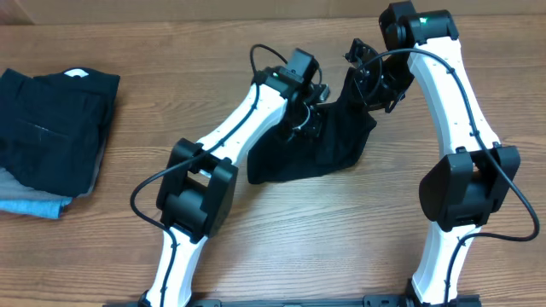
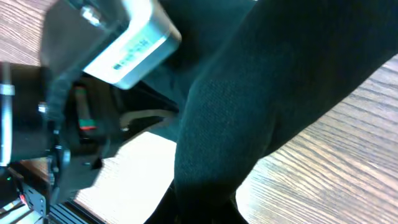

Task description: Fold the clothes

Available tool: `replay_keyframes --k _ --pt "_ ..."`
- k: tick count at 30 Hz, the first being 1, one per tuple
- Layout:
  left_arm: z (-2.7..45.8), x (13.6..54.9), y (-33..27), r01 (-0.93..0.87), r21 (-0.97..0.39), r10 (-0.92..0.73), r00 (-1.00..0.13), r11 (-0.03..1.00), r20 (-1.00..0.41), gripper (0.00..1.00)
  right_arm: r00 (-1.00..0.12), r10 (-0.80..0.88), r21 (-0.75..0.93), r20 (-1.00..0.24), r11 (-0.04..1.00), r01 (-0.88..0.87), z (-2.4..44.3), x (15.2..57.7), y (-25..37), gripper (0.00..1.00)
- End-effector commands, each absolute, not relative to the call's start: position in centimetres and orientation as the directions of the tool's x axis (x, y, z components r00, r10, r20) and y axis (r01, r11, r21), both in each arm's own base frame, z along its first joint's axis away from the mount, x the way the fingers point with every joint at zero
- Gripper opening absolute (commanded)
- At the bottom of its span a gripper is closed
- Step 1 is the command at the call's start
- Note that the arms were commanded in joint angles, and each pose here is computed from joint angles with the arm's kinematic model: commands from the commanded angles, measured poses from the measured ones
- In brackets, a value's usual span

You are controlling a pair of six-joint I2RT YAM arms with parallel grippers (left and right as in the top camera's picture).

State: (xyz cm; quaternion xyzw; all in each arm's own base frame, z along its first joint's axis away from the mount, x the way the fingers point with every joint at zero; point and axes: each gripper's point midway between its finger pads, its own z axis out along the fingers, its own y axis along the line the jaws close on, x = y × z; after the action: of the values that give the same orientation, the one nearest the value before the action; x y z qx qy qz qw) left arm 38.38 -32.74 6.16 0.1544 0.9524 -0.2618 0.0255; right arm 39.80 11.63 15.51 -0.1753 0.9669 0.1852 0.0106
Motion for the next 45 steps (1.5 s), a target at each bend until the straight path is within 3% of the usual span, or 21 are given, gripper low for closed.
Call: replay_keyframes --k 1,6,10,16,19,26,30,37,40,42,45 --pt "5.8 38.7 -32.6 0.265 -0.480 0.233 -0.964 0.836 -0.125 0.04 -0.939 -0.322 0.377 -0.122 0.860 -0.344 17.1 39.9 12.2 0.04" --pt "5.0 40.2 -31.0 0.213 -0.378 0.166 -0.974 0.901 -0.153 0.04 -0.934 -0.322 0.369 -0.154 0.858 -0.356 18.4 39.7 12.2 0.04" --pt "3.9 40.1 -31.5 0.198 -0.383 0.153 -0.978 0.902 -0.144 0.04 -0.933 -0.318 0.367 -0.166 0.859 -0.358 19.1 39.5 12.2 0.04" --pt "0.2 39.2 -34.2 0.179 -0.512 0.166 -0.984 0.840 -0.071 0.04 -0.937 -0.318 0.373 -0.146 0.859 -0.350 19.1 39.0 12.1 0.04" --pt "1.1 39.6 -36.1 0.219 -0.578 0.186 -0.976 0.786 -0.117 0.04 -0.936 -0.317 0.437 -0.155 0.828 -0.353 19.6 38.6 13.4 0.04" --pt "1.2 39.8 -36.2 0.241 -0.577 0.198 -0.971 0.780 -0.136 0.04 -0.915 -0.364 0.469 -0.173 0.787 -0.402 20.0 37.9 16.1 0.04" --pt "4.9 41.6 -35.9 0.301 -0.580 0.212 -0.953 0.757 -0.218 0.04 -0.904 -0.387 0.466 -0.183 0.775 -0.426 20.0 37.7 17.0 0.04" --pt "13.2 47.1 -30.2 0.271 -0.574 0.085 -0.940 0.772 -0.330 0.04 -0.899 -0.399 0.467 -0.183 0.769 -0.436 20.0 37.5 17.6 0.04" --pt "13.2 48.9 -26.1 0.193 -0.571 0.009 -0.951 0.798 -0.309 0.04 -0.899 -0.396 0.467 -0.189 0.769 -0.437 20.0 37.5 18.4 0.04" --pt "11.9 50.4 -20.8 0.133 -0.455 -0.023 -0.946 0.881 -0.322 0.08 -0.875 -0.431 0.459 -0.222 0.745 -0.484 20.1 37.5 20.2 0.04" --pt "10.9 50.2 -17.6 0.107 -0.375 -0.012 -0.954 0.921 -0.301 0.11 -0.839 -0.476 0.447 -0.263 0.711 -0.543 20.0 37.2 22.6 0.04"
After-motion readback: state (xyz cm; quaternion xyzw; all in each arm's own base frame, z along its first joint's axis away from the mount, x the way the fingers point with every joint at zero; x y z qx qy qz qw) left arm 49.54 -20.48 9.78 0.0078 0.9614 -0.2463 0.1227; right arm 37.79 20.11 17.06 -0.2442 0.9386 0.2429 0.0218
